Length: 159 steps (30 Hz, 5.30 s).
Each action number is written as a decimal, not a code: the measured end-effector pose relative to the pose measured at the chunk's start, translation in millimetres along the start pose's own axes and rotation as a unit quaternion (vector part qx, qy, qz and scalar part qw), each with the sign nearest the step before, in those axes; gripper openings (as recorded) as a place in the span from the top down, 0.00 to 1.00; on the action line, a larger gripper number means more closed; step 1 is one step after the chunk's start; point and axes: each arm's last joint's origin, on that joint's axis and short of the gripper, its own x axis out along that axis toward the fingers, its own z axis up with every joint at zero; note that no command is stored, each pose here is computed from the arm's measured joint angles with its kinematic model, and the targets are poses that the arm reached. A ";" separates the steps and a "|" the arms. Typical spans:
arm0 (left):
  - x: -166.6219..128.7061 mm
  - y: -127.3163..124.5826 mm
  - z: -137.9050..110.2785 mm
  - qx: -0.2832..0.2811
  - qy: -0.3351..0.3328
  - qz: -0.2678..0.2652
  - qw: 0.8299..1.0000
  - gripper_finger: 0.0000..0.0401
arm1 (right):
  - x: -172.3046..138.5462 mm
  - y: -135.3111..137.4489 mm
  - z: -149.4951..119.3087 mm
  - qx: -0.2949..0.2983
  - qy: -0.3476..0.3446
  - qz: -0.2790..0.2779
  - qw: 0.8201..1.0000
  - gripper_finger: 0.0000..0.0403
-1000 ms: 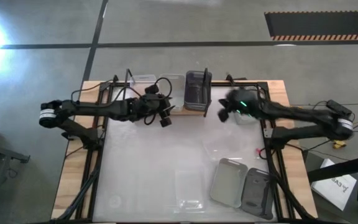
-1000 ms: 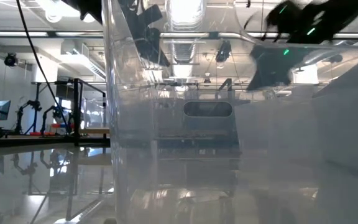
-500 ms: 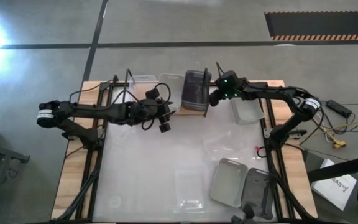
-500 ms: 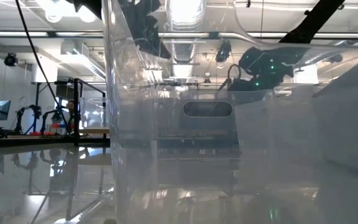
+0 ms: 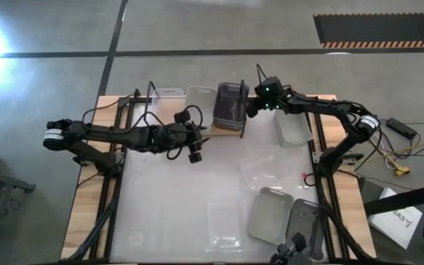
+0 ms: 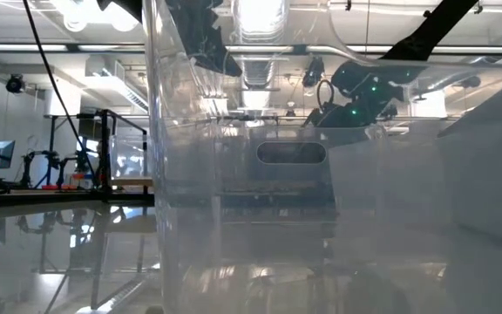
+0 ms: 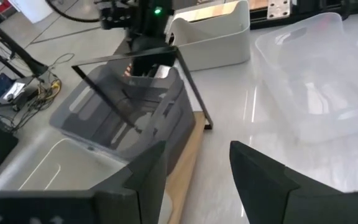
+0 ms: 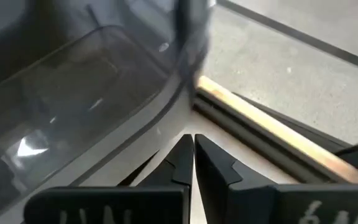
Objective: Stack baskets on shelf by color
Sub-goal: Adjust the stacked black bins on the shelf, then stack the bottom transparent bin on top of the transparent bin on the shelf
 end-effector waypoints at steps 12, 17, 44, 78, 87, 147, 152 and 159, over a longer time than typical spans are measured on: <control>-2.1 -5.0 0.8 -0.020 -0.003 -0.008 1.000 0.60 | -6.9 -5.6 18.4 0.004 -0.021 -0.042 0.999 0.98; -2.7 -6.6 0.9 -0.018 -0.003 -0.011 1.000 0.60 | -9.8 -19.8 22.8 0.030 -0.042 -0.046 0.998 0.98; -0.9 -9.2 -1.4 -0.029 -0.026 -0.010 0.999 0.60 | 20.8 -26.8 49.3 0.069 -0.082 0.096 0.990 0.98; -1.1 -9.6 -0.3 -0.032 -0.033 -0.010 0.999 0.60 | 10.6 -21.8 48.5 0.069 -0.041 0.108 0.991 0.98; -1.0 -9.7 -0.3 -0.032 -0.033 -0.010 0.999 0.60 | -7.5 -21.9 49.0 0.060 -0.025 0.081 0.995 0.98; -52.6 -130.1 39.7 -0.045 -0.110 -0.173 0.978 0.60 | -153.7 99.1 -133.6 -0.017 -0.130 0.245 0.961 0.98; -32.0 -169.4 37.1 -0.091 -0.054 -0.301 0.948 0.60 | -170.6 115.9 -158.5 -0.021 -0.150 0.246 0.957 0.98; -12.7 -244.2 38.3 -0.051 0.094 -0.320 0.942 0.60 | -191.2 138.8 -182.9 -0.041 -0.159 0.270 0.949 0.98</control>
